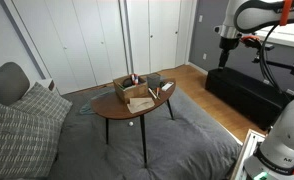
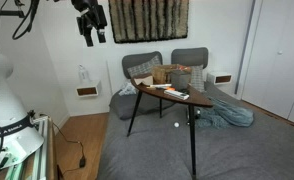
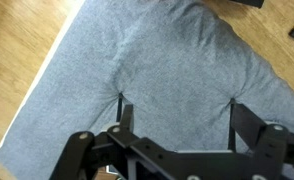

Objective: Move the white object on the table slightly to the left

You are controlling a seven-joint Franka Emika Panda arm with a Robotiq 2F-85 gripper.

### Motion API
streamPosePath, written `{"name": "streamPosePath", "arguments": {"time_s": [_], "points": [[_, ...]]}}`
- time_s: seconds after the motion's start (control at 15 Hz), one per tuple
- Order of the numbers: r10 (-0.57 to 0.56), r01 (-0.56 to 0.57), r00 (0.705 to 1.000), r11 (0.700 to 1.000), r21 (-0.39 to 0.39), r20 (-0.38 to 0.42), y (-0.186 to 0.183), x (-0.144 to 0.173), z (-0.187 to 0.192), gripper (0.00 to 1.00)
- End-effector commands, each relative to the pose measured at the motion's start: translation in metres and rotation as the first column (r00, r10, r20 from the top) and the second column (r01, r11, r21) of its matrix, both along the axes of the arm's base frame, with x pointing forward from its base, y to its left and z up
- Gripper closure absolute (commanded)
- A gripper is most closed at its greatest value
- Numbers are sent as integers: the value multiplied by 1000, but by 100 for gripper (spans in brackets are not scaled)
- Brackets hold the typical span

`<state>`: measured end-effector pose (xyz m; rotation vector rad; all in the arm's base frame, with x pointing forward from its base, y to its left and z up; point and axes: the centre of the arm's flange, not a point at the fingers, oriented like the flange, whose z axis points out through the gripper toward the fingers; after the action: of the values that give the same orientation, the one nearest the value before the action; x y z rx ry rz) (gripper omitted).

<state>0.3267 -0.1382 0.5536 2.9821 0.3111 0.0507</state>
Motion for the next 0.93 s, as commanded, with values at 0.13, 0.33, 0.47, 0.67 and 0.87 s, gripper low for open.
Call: {"name": "streamPosePath", "arguments": {"time_s": [0.13, 0.33, 0.47, 0.67, 0.87], "points": [[0, 0, 1000, 1000, 0, 1, 0, 0, 0, 0], [0, 0, 1000, 1000, 0, 1, 0, 0, 1, 0], [0, 0, 1000, 1000, 0, 1, 0, 0, 1, 0], [0, 0, 1000, 1000, 0, 1, 0, 0, 1, 0], [3, -2, 1000, 1000, 6, -9, -1, 4, 0, 0]]}}
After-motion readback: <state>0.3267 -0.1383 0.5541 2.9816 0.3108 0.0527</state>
